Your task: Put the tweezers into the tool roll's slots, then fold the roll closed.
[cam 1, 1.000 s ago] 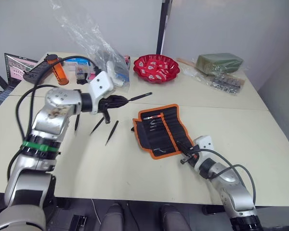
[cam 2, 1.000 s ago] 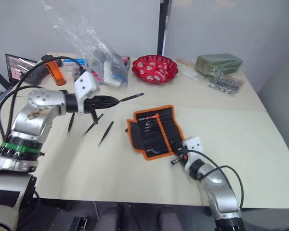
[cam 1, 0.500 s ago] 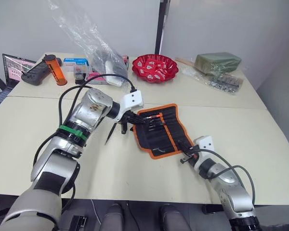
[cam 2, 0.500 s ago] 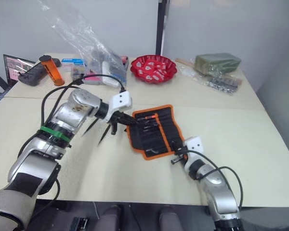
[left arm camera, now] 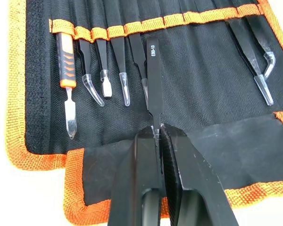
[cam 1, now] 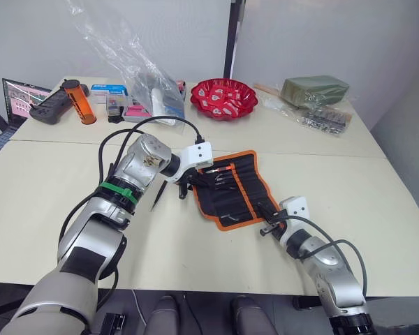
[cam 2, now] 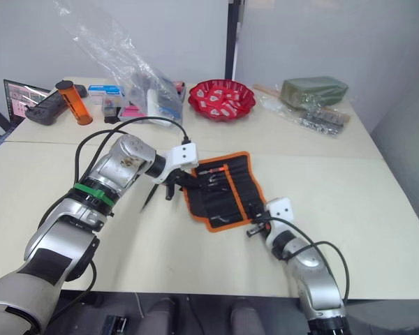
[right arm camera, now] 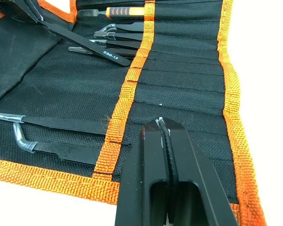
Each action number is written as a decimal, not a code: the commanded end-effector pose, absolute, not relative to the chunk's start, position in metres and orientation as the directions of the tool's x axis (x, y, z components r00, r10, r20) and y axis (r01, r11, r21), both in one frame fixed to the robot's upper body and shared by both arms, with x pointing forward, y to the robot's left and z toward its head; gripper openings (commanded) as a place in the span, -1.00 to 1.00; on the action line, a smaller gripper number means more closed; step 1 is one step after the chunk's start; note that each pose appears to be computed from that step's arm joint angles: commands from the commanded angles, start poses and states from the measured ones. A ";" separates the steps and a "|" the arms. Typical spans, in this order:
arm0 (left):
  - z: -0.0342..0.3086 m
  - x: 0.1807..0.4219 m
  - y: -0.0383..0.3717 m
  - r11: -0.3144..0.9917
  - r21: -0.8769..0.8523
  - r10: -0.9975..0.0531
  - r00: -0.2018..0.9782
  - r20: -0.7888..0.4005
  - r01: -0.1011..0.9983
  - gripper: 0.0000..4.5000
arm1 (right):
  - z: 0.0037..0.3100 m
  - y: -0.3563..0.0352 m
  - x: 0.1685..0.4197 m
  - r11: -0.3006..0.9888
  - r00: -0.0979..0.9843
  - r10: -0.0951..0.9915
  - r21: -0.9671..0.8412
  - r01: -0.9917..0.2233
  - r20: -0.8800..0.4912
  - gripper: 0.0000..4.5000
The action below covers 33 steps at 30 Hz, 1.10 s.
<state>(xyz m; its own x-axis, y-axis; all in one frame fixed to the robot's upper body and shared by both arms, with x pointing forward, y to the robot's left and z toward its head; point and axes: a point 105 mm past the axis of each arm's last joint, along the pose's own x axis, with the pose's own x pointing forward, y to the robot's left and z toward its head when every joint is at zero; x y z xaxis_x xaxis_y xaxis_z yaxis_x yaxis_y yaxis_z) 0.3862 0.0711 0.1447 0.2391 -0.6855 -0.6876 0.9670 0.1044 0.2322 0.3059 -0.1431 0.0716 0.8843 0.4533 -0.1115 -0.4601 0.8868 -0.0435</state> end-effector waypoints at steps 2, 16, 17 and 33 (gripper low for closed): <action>0.156 0.388 0.061 0.089 0.263 -0.701 0.248 -0.669 0.961 -0.99 | 0.063 -0.143 0.305 0.888 0.881 0.449 -0.034 -0.459 -0.149 -1.00; 0.140 0.399 0.029 0.155 0.230 -0.717 0.270 -0.643 0.961 -0.99 | 0.057 -0.137 0.300 0.883 0.873 0.461 -0.020 -0.470 -0.162 -1.00; 0.139 0.397 0.025 0.155 0.209 -0.731 0.255 -0.633 0.966 -0.99 | 0.057 -0.137 0.300 0.883 0.873 0.461 -0.019 -0.470 -0.162 -1.00; 0.116 0.396 0.001 0.097 0.245 -0.736 0.235 -0.635 0.965 -0.99 | 0.058 -0.133 0.301 0.878 0.868 0.469 -0.019 -0.478 -0.162 -1.00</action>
